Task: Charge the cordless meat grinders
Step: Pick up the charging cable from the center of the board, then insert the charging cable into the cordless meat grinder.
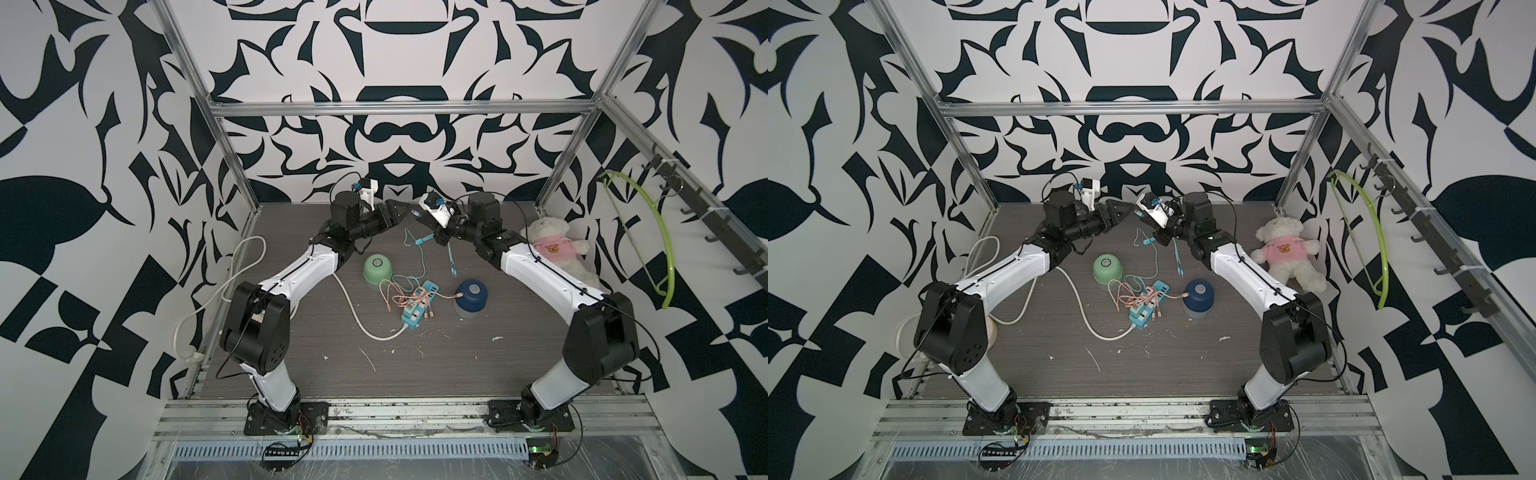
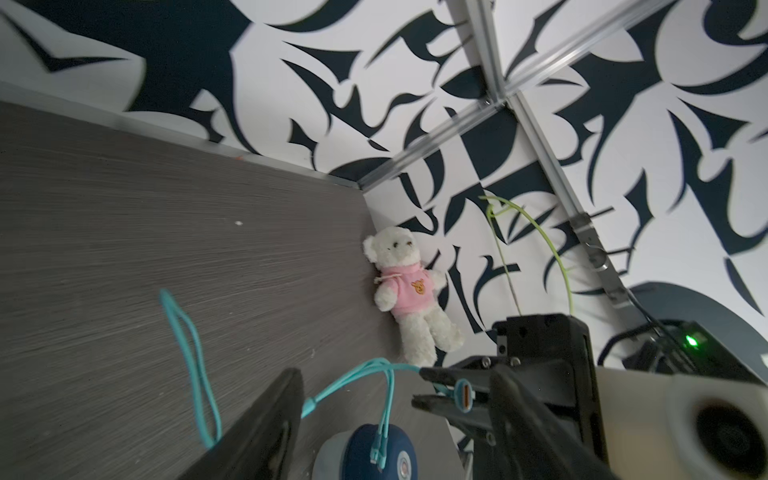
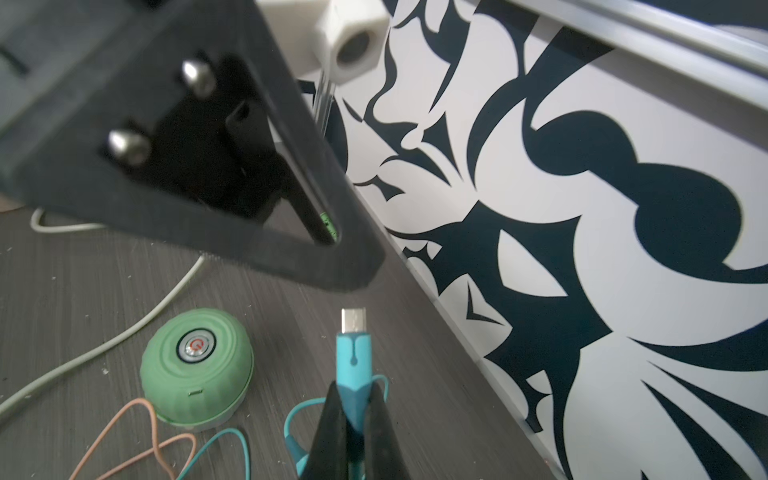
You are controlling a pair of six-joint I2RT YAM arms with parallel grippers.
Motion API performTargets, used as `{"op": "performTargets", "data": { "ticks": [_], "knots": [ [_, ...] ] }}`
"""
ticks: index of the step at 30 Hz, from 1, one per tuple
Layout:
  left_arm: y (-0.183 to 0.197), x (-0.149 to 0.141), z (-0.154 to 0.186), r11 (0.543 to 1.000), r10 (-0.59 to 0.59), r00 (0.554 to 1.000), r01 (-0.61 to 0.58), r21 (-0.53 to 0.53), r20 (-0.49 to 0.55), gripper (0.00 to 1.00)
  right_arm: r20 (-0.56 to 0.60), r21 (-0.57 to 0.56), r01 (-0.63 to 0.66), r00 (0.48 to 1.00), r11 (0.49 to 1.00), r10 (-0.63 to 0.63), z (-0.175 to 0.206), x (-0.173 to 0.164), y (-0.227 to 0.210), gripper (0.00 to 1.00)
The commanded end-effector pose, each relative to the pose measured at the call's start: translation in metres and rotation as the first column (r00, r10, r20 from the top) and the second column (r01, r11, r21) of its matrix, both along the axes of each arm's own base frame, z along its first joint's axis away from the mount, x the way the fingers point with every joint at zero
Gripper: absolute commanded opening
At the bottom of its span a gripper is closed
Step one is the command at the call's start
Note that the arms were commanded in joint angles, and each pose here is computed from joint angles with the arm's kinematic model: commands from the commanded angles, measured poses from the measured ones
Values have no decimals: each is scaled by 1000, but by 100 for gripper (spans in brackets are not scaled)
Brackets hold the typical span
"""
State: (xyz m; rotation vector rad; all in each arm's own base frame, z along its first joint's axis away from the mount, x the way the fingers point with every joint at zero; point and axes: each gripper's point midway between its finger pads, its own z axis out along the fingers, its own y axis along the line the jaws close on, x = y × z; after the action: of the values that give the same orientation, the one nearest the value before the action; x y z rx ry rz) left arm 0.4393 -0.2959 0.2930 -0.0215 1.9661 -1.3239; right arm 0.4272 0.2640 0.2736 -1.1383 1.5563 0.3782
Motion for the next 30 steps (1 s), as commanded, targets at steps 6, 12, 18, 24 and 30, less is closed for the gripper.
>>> {"op": "performTargets", "data": {
  "ticks": [6,12,18,24,30],
  "knots": [
    [114,3,-76,910,358,901,-278,308,-244,66,-241,-270,-141,968,953,75,-88,-17,-4,0],
    [99,-7,-105,948,199,926,-99,302,-320,60,-355,-310,-225,929,924,107,-110,-27,13,0],
    [92,-15,-122,952,140,924,-26,305,-357,56,-378,-274,-267,913,924,152,-111,-30,35,0],
    [93,-29,-136,936,98,919,46,350,-383,56,-418,-264,-257,899,929,130,-118,-41,49,0],
    [87,-38,-146,932,31,914,119,341,-405,56,-440,-249,-221,893,943,94,-125,-46,49,0]
  ]
}}
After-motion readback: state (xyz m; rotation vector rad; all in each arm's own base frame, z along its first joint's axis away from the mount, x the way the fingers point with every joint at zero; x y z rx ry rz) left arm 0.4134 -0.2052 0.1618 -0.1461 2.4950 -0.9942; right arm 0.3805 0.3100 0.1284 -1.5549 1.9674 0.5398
